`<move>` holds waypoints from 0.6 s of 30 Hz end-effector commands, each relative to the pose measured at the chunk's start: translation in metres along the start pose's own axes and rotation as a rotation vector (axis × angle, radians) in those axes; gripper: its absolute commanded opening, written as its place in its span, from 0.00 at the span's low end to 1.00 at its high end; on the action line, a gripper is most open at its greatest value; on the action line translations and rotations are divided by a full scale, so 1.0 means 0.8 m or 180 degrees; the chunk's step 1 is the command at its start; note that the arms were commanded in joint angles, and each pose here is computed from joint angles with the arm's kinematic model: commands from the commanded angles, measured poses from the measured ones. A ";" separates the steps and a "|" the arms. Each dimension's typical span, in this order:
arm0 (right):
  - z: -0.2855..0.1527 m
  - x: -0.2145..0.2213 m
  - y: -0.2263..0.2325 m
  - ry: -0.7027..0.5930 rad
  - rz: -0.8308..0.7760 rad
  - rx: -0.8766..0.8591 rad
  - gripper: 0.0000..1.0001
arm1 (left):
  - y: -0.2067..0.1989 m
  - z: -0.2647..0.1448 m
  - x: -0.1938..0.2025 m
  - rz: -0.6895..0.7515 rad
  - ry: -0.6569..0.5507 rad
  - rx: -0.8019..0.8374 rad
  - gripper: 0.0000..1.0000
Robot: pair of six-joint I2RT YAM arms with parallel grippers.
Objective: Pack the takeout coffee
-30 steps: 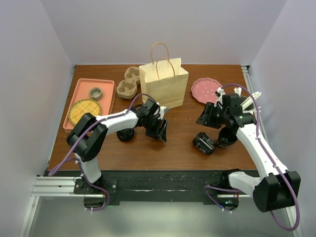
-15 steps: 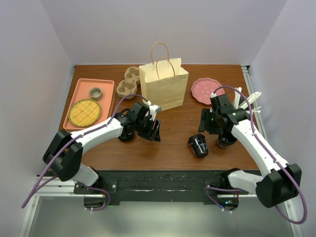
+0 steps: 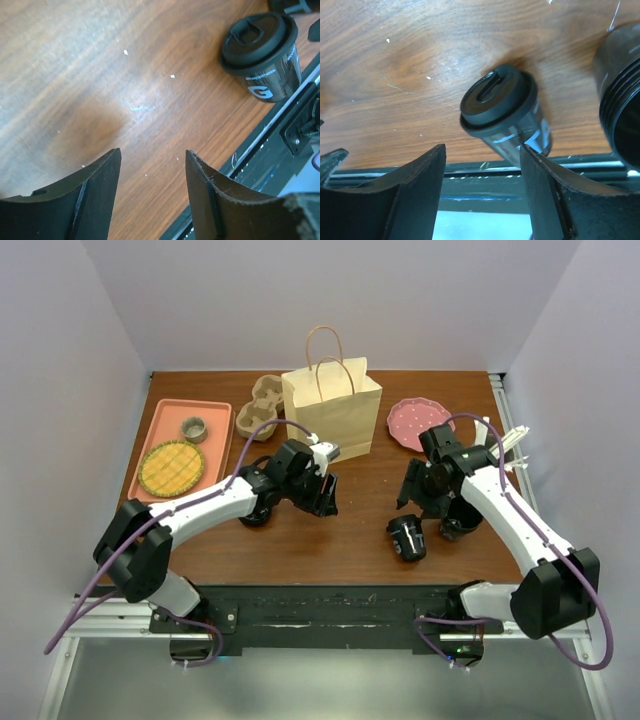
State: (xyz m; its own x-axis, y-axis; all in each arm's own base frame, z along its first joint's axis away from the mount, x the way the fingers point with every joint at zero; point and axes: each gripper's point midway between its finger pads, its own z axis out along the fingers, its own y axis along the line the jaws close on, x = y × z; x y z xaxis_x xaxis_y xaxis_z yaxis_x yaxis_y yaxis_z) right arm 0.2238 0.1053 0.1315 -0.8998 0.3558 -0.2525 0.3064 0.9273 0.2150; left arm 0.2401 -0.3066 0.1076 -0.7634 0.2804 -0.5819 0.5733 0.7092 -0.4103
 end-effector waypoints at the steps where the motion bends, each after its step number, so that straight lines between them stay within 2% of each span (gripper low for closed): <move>1: -0.021 -0.013 0.006 -0.0091 0.0411 0.0094 0.63 | 0.005 -0.004 -0.032 0.0149 -0.0329 -0.0119 0.59; 5: -0.022 -0.015 -0.006 -0.0067 0.0649 0.0407 0.63 | -0.002 0.014 -0.045 0.0330 -0.0420 0.0063 0.58; 9: -0.017 -0.008 -0.010 0.0028 0.0799 0.0614 0.63 | -0.020 0.024 -0.040 0.0398 -0.0266 0.0347 0.58; 13: -0.013 -0.012 -0.019 0.0014 0.0995 0.0908 0.62 | -0.012 0.035 -0.027 0.0388 -0.0163 0.0322 0.57; 18: -0.001 -0.022 -0.017 -0.0070 0.1211 0.1004 0.54 | -0.013 0.042 -0.014 0.0314 -0.0052 0.0392 0.53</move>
State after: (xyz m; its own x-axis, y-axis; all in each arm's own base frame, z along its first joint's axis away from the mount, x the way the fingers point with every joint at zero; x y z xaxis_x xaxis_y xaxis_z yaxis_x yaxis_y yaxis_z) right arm 0.2263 0.0914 0.1259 -0.7736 0.6084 -0.1770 0.6173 0.7867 0.0062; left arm 0.2492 -0.3255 0.0833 -0.7331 0.3344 -0.5923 0.6342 0.6507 -0.4175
